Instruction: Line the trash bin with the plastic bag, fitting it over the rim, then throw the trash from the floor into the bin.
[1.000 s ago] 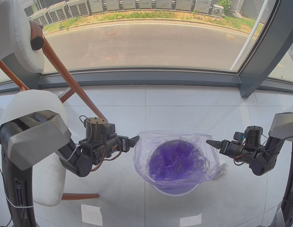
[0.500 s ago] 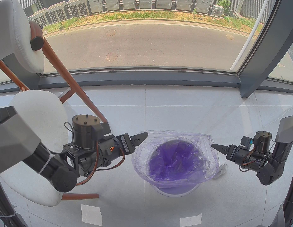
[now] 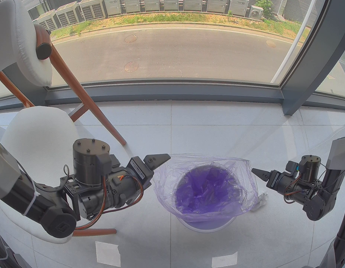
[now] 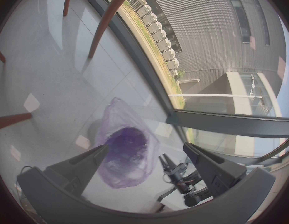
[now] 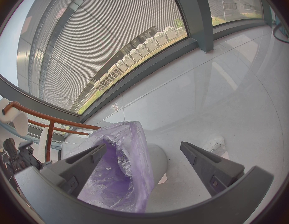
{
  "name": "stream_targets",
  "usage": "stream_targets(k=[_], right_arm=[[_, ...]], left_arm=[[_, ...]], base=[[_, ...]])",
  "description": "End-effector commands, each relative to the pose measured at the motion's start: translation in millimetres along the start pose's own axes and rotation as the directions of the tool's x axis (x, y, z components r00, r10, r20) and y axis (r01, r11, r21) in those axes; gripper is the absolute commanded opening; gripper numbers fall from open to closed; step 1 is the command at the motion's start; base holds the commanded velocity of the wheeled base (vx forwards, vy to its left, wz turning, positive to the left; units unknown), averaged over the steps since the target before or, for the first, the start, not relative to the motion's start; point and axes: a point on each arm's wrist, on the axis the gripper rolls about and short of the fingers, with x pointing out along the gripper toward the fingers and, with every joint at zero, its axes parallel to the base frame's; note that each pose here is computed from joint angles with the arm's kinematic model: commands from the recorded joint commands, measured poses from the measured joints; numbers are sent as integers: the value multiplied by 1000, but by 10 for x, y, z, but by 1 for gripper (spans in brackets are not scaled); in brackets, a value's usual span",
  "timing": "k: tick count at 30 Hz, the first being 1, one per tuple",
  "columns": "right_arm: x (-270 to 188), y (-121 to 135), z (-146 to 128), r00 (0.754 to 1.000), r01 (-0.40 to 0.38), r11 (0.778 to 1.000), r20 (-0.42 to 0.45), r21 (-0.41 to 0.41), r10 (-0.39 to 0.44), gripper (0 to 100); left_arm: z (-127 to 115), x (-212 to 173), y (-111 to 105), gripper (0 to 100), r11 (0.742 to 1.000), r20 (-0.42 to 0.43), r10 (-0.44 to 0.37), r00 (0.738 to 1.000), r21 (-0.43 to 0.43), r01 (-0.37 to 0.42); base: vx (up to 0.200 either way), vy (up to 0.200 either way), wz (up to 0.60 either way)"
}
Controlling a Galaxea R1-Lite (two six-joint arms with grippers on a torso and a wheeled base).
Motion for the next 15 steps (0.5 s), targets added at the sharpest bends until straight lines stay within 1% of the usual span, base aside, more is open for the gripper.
stream_targets(k=[1, 4, 5, 8, 11, 15], right_arm=[[39, 128, -77, 1000, 10, 1000, -3, -26, -10, 100], [56, 140, -85, 1000, 4, 1000, -5, -31, -4, 100], [91, 132, -84, 1000, 3, 999, -2, -39, -3, 100], [193, 136, -36, 1000, -9, 996, 20, -89, 10, 100], [237, 118, -47, 1000, -6, 993, 16, -121, 8, 100], [266, 86, -90, 1000, -1, 989, 2, -148, 2, 100]], left_arm=[[-106, -139, 240, 100, 925, -85, 243, 966, 322, -204], [-222, -146, 257, 100, 915, -129, 270, 954, 342, -212], [-271, -138, 296, 100, 904, -151, 302, 941, 358, -232], [-323, -44, 379, 100, 886, -176, 341, 924, 389, -253], [-340, 123, 430, 100, 876, -181, 359, 916, 405, -263], [-362, 298, 456, 100, 872, -185, 366, 912, 409, -267]], base=[[0, 0, 0], [0, 0, 0], [0, 0, 0], [0, 0, 0], [0, 0, 0], [0, 0, 0]])
